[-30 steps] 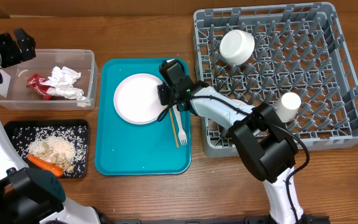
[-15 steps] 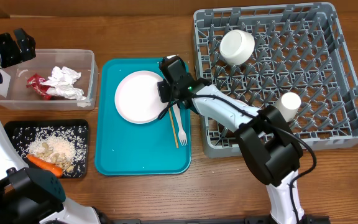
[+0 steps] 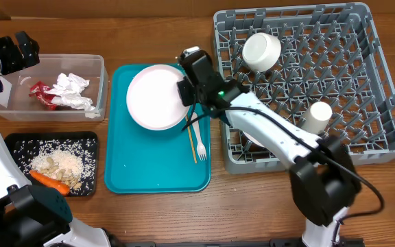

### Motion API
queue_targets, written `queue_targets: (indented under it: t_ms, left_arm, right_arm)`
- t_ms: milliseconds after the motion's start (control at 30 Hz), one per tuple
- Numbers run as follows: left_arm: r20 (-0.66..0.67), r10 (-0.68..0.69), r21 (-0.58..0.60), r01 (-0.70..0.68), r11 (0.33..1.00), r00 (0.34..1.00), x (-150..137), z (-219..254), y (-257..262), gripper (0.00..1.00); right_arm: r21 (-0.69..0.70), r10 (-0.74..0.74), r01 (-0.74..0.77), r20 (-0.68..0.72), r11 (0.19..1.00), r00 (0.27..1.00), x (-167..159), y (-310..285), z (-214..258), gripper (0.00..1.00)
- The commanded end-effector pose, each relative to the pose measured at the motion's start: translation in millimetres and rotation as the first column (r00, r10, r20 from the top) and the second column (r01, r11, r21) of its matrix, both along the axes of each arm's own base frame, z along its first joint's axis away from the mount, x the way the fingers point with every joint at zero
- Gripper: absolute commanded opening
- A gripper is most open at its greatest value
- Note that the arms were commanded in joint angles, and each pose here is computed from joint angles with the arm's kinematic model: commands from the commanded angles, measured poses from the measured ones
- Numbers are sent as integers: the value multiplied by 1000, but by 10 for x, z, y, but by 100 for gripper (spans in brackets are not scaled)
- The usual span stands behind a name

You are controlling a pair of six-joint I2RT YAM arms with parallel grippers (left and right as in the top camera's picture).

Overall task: Sort waste into correct bins and load items into the dishwasher rack
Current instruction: 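Lift the white plate and carry it right over the rack, then stand the plate upright in the rack's back-right slots and release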

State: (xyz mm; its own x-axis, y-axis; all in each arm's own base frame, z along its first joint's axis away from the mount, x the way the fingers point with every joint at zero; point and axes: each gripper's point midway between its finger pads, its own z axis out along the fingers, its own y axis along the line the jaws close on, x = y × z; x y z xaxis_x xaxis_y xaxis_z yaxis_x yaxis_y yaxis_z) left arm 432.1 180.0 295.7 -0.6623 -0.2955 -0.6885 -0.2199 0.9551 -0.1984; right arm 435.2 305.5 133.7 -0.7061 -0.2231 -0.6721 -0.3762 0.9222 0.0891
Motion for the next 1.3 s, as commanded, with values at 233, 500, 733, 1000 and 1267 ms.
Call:
queue_targets:
  t_ms: [233, 500, 733, 1000, 1267]
  left_arm:
    - [17, 2, -6, -2, 1000, 1000, 9, 65, -20, 100]
    - [17, 2, -6, -2, 1000, 1000, 10, 66, -21, 100]
    - [17, 2, -6, -2, 1000, 1000, 10, 66, -20, 100]
    - [17, 2, -6, -2, 1000, 1000, 10, 66, -21, 100]
    - [17, 2, -6, -2, 1000, 1000, 10, 66, -21, 100]
  right_arm:
    - [-326, -117, 260, 401, 909, 908, 159, -1240, 1469, 4]
    - [-591, -57, 332, 435, 735, 899, 307, -2254, 1768, 4]
    - [-608, -205, 476, 462, 635, 863, 429, -3223, 1851, 4]
    - [-598, -316, 556, 464, 577, 827, 454, -3943, 1796, 4]
    - [-646, -308, 494, 388, 582, 869, 568, -3937, 1421, 4]
